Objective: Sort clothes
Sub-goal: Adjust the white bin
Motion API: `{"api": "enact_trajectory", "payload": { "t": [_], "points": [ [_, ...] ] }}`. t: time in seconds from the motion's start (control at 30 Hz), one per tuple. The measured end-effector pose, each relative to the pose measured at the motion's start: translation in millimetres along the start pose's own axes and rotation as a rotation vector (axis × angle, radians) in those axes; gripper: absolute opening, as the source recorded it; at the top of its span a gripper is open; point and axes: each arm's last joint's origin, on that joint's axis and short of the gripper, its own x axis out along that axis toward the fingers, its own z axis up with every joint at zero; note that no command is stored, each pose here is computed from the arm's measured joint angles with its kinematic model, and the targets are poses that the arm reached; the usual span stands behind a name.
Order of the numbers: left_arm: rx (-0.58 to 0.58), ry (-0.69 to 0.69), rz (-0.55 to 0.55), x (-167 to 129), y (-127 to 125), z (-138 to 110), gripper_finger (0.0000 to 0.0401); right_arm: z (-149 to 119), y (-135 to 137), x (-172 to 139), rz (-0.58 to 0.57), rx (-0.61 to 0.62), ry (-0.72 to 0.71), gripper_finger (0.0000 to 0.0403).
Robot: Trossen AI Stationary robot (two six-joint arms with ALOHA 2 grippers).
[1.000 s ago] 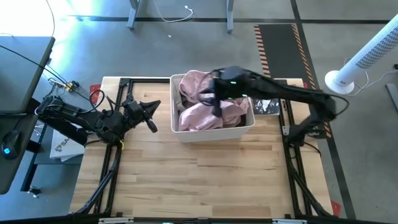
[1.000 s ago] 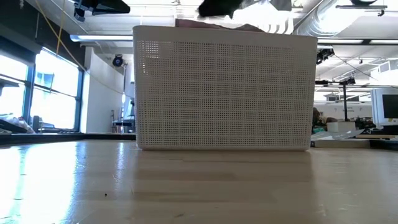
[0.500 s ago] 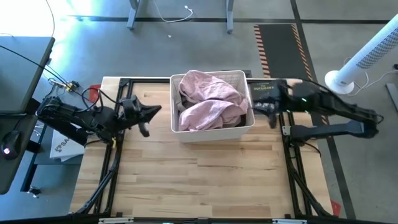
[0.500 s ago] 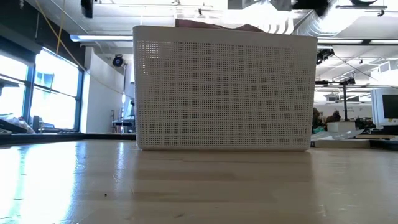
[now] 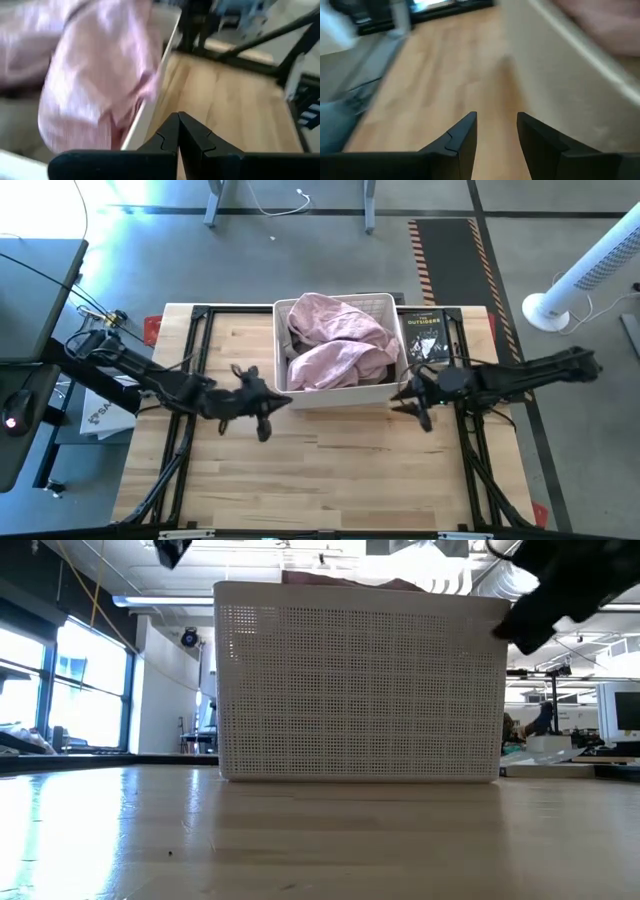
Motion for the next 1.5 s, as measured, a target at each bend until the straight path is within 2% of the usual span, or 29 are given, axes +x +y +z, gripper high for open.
{"api": "enact_trajectory", "payload": {
  "t": [0.13,0.2,0.37,0.47,0.57,0.63,0.73,0.9,0.97,1.1,1.23,1.37,1.5],
  "points": [
    [-0.020,0.145,0.088,19.1,-1.6,-20.9,0.0000,0.0,-5.3,12.6,-0.216,-0.006,-0.029,0.0137],
    [-0.007,0.228,0.149,27.6,1.3,-34.8,0.0000,1.0,-7.0,19.0,-0.275,-0.001,-0.043,0.0137],
    [-0.004,0.274,0.380,35.8,17.7,-48.1,0.0000,-4.8,-8.1,36.9,-0.306,-0.010,0.015,0.0137],
    [0.040,0.230,0.520,34.2,30.1,-46.8,0.0000,-7.3,-8.9,43.8,-0.318,-0.014,0.036,0.0137],
    [0.049,0.162,0.607,31.4,38.9,-40.1,0.0000,-6.5,-8.2,46.1,-0.307,-0.016,0.027,0.0137],
    [0.024,0.150,0.601,30.1,41.0,-36.5,0.0000,-4.6,-7.3,44.8,-0.287,-0.016,0.025,0.0137],
    [-0.009,0.179,0.524,27.1,36.6,-35.7,0.0000,9.3,-2.1,34.7,-0.217,-0.027,0.031,0.0137],
    [0.002,0.153,0.399,4.8,15.0,-37.9,0.0000,30.7,10.6,-2.0,-0.099,-0.080,0.029,0.0137],
    [-0.003,0.095,0.390,-11.0,10.4,-36.1,0.0000,31.2,11.9,-20.9,-0.085,-0.091,-0.010,0.0137],
    [-0.087,0.024,0.333,-33.5,10.6,-37.6,0.0000,20.1,8.1,-46.0,-0.053,-0.064,-0.095,0.0137],
    [-0.142,-0.019,0.286,-24.0,12.9,-53.5,0.0000,-2.0,2.5,-30.4,-0.024,-0.052,-0.164,0.0137],
    [-0.155,-0.041,0.340,-1.1,27.7,-76.8,0.0000,-20.2,-10.5,-10.0,-0.177,-0.043,-0.183,0.0137],
    [-0.188,-0.038,0.424,17.9,52.4,-93.2,0.0000,-19.0,-21.1,-1.4,-0.219,-0.034,-0.204,0.0137]
  ]
}}
